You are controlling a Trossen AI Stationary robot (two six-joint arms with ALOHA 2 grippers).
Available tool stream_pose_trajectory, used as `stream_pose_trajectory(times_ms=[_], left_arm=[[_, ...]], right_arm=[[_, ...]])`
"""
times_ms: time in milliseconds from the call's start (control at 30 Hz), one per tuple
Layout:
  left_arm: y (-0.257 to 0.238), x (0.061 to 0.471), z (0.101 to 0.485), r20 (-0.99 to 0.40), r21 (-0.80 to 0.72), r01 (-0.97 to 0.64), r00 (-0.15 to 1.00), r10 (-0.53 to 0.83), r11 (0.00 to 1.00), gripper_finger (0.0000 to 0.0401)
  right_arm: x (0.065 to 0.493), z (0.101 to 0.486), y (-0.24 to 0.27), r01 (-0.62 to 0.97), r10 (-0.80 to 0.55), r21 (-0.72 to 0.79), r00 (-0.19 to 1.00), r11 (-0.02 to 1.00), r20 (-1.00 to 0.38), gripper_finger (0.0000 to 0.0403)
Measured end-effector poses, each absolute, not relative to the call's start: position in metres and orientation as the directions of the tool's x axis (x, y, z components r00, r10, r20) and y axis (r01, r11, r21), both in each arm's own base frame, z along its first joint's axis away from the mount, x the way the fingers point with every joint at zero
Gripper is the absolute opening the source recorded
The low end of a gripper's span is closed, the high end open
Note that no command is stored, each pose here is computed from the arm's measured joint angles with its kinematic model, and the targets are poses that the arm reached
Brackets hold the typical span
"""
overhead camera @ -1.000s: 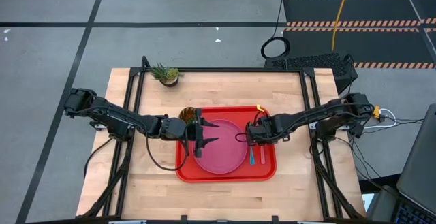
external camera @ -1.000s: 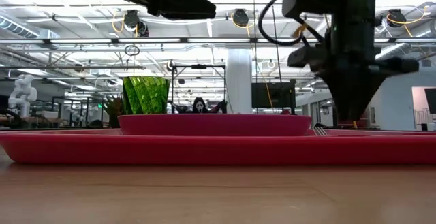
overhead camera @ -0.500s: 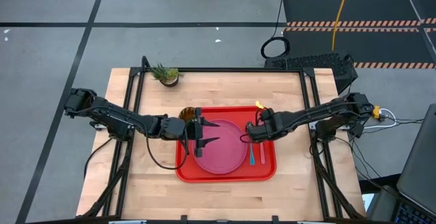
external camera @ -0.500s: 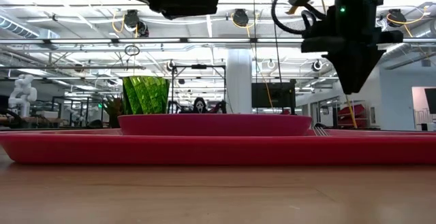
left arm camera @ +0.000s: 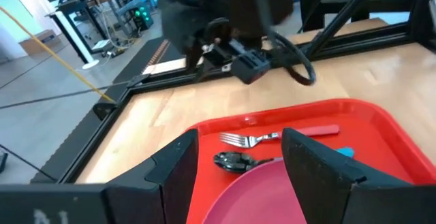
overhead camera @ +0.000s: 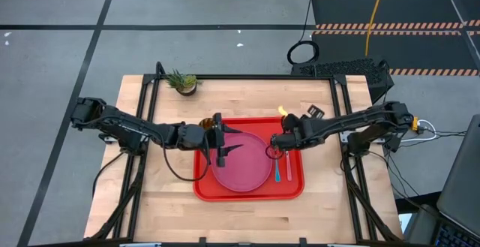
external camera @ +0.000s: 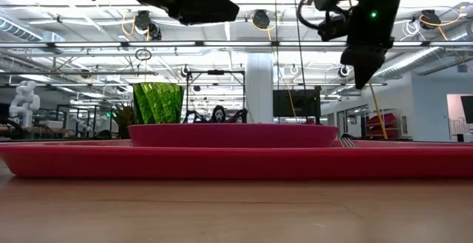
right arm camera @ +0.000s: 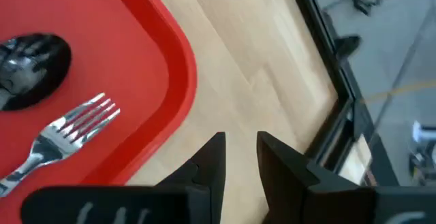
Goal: Pick and place plate/cup/fork/spoon on tray
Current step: Adjust the serving tray
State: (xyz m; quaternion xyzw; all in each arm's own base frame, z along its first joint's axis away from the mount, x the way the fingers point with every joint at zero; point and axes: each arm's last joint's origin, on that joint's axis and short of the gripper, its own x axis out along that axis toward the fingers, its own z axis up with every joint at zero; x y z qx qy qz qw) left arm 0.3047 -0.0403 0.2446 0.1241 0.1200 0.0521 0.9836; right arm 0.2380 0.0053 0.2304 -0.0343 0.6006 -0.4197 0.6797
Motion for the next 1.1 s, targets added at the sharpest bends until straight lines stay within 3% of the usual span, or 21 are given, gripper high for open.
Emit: stream_pose_trajectory(times_ms=[167, 367, 533, 833, 1100], left_arm=[[-0.043, 0.305, 0.249, -0.179, 0.242, -0.076, 0.976, 0.121, 0.967, 0.0214], [-0.049, 0.302, 0.258, -0.134, 0.267, -0.059, 0.986, 0.098, 0.962, 0.0214], [-0.049, 0.298, 0.263, -0.118, 0.278, -0.062, 0.988, 0.098, 0.959, 0.0214], [-0.052, 0.289, 0.274, -0.106, 0.235, -0.057, 0.991, 0.084, 0.970, 0.0214], [-0.054, 0.282, 0.280, -0.097, 0.229, -0.048, 0.993, 0.072, 0.972, 0.0214]], right_arm=[[0.230, 0.240, -0.019, 0.543, -0.508, -0.379, 0.103, 0.749, -0.855, 0.0077], [0.213, 0.252, -0.058, 0.586, -0.452, -0.218, 0.287, 0.780, -0.845, 0.0077], [0.210, 0.242, -0.087, 0.552, -0.380, -0.185, 0.262, 0.813, -0.887, 0.0077], [0.232, 0.203, -0.119, 0.416, -0.343, -0.258, 0.141, 0.872, -0.929, 0.0077], [0.234, 0.190, -0.139, 0.392, -0.247, -0.160, 0.184, 0.906, -0.951, 0.0077]])
